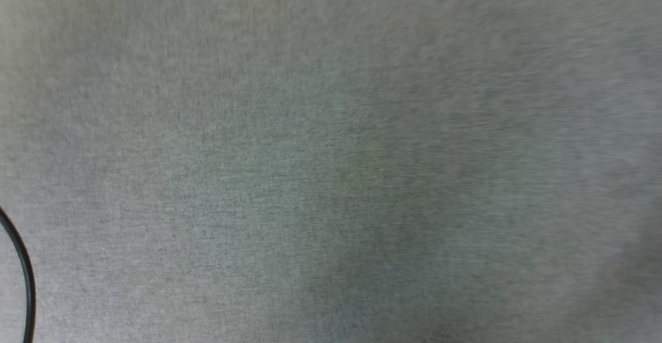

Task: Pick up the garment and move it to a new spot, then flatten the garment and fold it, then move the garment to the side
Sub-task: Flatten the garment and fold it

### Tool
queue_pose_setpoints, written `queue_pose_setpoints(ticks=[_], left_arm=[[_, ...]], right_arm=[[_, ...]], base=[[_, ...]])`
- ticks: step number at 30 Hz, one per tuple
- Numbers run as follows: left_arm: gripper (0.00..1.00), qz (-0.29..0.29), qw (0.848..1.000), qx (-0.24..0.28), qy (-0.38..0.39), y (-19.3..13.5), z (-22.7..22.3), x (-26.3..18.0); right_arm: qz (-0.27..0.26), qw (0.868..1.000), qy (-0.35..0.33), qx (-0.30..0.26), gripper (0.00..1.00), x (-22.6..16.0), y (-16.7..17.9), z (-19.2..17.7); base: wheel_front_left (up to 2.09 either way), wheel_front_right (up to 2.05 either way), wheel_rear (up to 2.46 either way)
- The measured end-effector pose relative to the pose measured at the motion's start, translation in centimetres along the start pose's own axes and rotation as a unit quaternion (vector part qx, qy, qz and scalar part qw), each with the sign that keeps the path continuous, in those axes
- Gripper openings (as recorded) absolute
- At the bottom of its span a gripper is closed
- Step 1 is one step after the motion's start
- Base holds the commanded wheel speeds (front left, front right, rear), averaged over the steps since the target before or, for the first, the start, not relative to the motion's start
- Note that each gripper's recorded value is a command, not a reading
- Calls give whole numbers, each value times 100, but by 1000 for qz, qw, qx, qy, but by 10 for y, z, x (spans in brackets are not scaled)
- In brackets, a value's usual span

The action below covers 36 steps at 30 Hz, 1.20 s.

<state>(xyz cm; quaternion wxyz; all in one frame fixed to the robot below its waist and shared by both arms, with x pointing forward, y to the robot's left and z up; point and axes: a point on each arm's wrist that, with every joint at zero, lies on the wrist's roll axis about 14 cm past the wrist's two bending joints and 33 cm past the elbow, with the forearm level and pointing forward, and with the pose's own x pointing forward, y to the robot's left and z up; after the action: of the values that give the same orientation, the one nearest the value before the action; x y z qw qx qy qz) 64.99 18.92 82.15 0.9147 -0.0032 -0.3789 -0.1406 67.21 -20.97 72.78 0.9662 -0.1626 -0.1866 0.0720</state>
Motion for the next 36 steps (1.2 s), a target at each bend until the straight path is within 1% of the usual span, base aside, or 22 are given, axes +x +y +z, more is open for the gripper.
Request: queue_pose_setpoints(ticks=[5, 8, 11, 14, 17, 20, 24, 29, 33, 36], left_arm=[[0, 24, 1000, 7, 12, 20, -46, 4], [0, 33, 999, -3, 30, 24, -75, -1], [0, 36, 998, -6, 55, 28, -100, -12], [0, 28, 994, 10, 106, 24, -136, -37], [0, 20, 989, -14, 144, 6, -163, -63], [0, 15, 985, -25, 169, -8, -174, -90], [0, 17, 975, -52, 216, -28, -190, -141], [0, 22, 958, -69, 277, -52, -188, -212], [0, 8, 936, -77, 342, -80, -178, -280], [0, 17, 926, -80, 370, -83, -160, -315]], right_arm=[[-21, 1000, 10, 8, 0, 30, 4, -44], [-34, 999, 22, 15, 0, 38, 7, -73], [-23, 999, 38, 30, 0, 39, 27, -105], [-3, 997, 72, 37, 0, 30, 50, -141], [19, 994, 96, 39, 0, 16, 69, -164], [29, 992, 114, 50, 0, -1, 80, -179], [62, 985, 151, 59, 0, -36, 108, -199], [96, 976, 187, 64, 0, -85, 131, -205], [124, 964, 225, 74, 0, -133, 148, -205], [129, 953, 256, 94, 0, -167, 151, -203]], base=[[0, 0, 0], [0, 0, 0], [0, 0, 0], [0, 0, 0], [0, 0, 0], [0, 0, 0], [0, 0, 0], [0, 0, 0], [0, 0, 0], [0, 0, 0]])
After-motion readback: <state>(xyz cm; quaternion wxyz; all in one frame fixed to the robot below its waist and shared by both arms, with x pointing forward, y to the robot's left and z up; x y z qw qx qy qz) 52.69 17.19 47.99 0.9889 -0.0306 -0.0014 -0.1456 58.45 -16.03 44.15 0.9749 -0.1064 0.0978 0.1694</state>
